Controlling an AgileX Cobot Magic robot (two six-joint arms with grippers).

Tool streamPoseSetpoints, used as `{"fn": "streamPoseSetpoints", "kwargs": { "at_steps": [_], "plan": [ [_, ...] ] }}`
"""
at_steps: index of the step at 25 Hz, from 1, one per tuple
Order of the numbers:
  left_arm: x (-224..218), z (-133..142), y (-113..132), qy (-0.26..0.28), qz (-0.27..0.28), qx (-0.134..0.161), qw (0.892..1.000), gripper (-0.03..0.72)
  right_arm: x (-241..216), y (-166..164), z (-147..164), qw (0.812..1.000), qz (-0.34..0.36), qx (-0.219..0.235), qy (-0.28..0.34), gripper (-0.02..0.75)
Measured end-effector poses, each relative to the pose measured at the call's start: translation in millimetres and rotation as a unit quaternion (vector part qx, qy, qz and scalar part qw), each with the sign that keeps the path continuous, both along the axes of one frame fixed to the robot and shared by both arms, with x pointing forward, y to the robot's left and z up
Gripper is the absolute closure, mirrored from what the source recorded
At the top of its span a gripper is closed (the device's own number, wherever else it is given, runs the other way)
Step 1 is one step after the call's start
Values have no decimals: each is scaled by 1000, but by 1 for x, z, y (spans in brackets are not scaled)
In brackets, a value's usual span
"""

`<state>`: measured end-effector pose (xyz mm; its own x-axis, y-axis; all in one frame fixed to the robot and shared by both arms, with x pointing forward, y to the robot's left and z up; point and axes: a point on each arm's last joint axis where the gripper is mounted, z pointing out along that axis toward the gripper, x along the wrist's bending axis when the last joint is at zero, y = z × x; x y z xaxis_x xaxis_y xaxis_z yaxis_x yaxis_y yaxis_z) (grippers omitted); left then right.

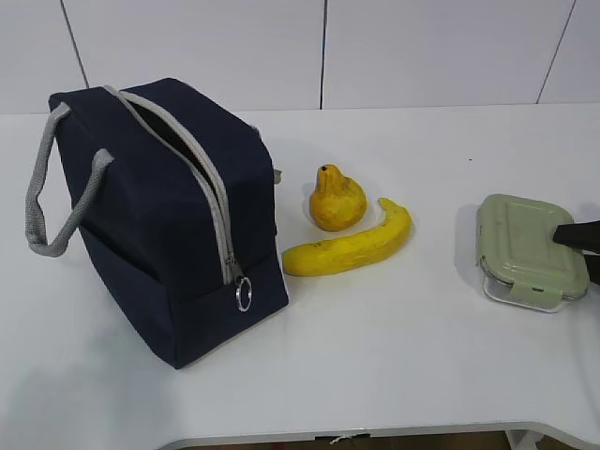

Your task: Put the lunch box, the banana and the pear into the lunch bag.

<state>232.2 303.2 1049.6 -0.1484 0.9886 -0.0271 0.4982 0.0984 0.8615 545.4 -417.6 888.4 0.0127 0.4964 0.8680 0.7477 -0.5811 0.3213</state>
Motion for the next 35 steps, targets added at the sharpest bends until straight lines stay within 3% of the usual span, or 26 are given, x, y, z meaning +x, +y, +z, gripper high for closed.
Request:
{"fn": "streamPoseSetpoints", "kwargs": {
  "at_steps": [19,27,35],
  "plan": [
    [0,0,0,0,0,0,1000,446,1,-1,1,999,-21,24,17,344],
    [0,0,0,2,-12,20,1000,446,0,-2,11,999,-25,9,23,344],
    [2,26,0,-6,-19,26,999,446,-1,-2,17,999,-29,9,29,344]
  ]
}}
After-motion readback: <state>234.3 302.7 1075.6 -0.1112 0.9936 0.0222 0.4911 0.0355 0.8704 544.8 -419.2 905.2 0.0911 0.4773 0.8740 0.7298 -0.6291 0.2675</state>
